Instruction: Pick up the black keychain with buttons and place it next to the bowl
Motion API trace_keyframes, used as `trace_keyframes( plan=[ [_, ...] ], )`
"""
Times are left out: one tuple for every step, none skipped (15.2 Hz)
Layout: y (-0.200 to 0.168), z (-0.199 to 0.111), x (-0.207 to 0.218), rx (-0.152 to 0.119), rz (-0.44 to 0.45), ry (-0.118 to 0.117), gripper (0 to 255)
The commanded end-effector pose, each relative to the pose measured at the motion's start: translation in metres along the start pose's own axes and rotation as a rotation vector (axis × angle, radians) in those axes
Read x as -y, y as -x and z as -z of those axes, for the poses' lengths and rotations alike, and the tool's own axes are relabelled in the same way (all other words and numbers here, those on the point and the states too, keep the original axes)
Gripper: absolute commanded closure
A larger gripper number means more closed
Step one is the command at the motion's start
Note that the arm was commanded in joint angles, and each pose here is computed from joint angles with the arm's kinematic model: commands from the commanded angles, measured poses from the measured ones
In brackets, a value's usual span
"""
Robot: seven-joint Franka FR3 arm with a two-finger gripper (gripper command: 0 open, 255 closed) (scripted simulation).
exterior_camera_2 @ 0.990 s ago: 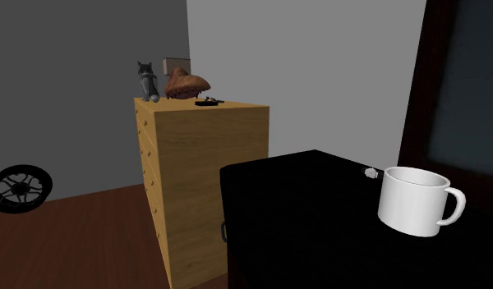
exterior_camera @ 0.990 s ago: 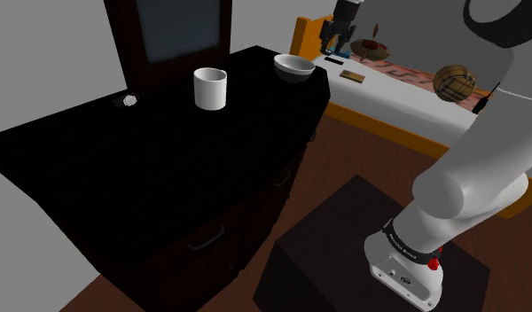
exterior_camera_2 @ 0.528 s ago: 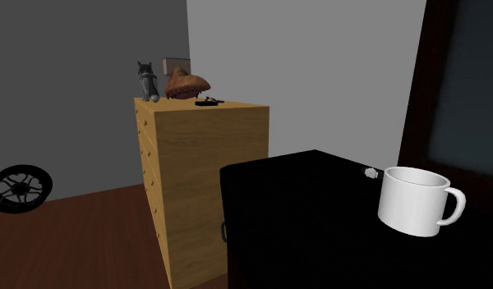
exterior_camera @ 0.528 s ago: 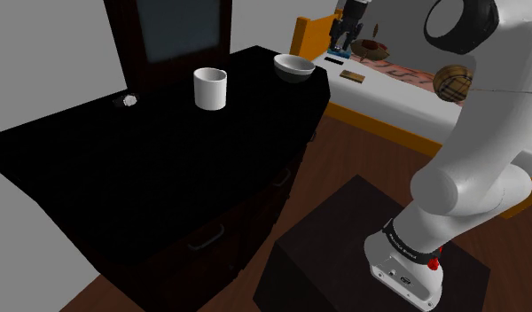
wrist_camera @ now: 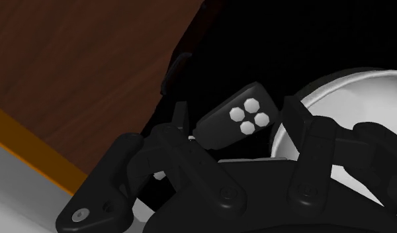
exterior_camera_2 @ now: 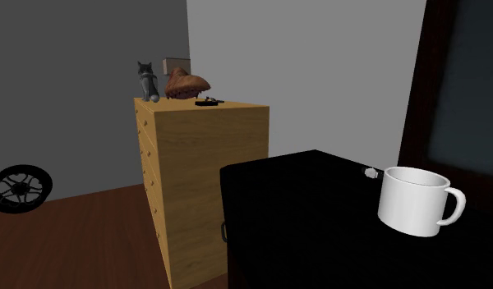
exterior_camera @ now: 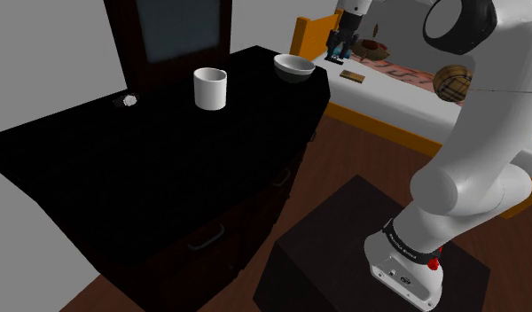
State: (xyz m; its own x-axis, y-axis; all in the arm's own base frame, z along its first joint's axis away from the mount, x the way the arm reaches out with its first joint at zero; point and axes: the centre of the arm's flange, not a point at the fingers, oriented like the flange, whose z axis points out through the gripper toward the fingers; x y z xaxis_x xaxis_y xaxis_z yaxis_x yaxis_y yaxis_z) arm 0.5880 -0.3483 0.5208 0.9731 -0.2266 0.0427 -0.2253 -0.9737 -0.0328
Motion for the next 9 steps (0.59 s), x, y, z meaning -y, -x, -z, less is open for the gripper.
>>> trace_keyframes(
  plan=[
    [0.0, -0.01, -0.001, 0.0, 0.0, 0.0, 255],
    [0.001, -0.015, -0.001, 0.0, 0.0, 0.0, 255],
    [0.001, -0.02, -0.001, 0.0, 0.0, 0.0, 255],
    [0.001, -0.026, -0.001, 0.0, 0.0, 0.0, 255],
    [0.001, -0.031, -0.001, 0.0, 0.0, 0.0, 255],
    [0.002, -0.036, -0.001, 0.0, 0.0, 0.0, 255],
    [0.002, -0.041, -0.002, 0.0, 0.0, 0.0, 255],
    [0.002, -0.047, -0.002, 0.0, 0.0, 0.0, 255],
    [0.002, -0.052, -0.002, 0.0, 0.0, 0.0, 255]
  ],
)
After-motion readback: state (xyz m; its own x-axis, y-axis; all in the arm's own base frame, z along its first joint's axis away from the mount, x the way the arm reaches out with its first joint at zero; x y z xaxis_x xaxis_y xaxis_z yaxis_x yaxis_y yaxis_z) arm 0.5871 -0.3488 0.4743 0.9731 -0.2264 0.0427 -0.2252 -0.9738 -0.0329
